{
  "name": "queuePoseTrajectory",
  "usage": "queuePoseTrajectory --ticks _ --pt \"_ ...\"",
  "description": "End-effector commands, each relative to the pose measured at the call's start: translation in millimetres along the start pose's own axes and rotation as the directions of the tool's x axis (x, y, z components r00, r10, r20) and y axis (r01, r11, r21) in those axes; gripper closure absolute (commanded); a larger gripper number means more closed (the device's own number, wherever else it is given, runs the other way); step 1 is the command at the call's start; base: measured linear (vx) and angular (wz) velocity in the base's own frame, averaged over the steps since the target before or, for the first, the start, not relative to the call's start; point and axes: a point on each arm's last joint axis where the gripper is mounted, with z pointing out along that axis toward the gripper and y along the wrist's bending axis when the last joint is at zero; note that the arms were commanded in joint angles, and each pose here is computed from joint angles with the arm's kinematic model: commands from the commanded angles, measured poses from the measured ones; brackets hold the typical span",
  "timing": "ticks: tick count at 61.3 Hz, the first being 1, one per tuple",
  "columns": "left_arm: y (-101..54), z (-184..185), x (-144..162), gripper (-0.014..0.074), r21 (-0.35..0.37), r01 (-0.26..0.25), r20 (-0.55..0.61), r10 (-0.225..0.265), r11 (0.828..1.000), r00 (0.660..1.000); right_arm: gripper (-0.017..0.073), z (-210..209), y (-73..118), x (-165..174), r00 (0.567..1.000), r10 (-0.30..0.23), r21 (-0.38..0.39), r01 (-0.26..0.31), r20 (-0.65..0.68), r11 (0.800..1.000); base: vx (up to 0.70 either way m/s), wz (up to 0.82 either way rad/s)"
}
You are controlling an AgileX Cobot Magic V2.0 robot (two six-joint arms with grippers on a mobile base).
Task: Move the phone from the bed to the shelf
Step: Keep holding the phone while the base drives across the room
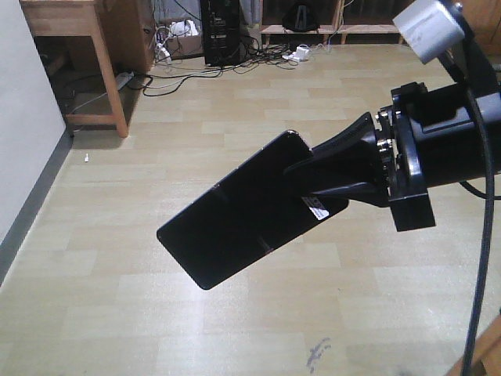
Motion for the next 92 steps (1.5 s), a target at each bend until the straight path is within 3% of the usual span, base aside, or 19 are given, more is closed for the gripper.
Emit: queuePoseTrajectory --ticks 1,92 --pt "0.4 -0.4 -5.5 0.0593 -0.002 0.012 0.071 -0.012 1.0 0.997 0.056 -9.3 18.2 -12.3 0.997 -0.019 -0.072 0.024 0.07 0.997 0.39 0.02" --pt "0.4 -0.4 -5.5 0.0593 -0.002 0.012 0.071 -0.012 1.0 0.997 0.056 -9.3 18.2 -12.3 0.997 -0.019 -0.072 0.024 0.07 0.997 0.38 -0.01"
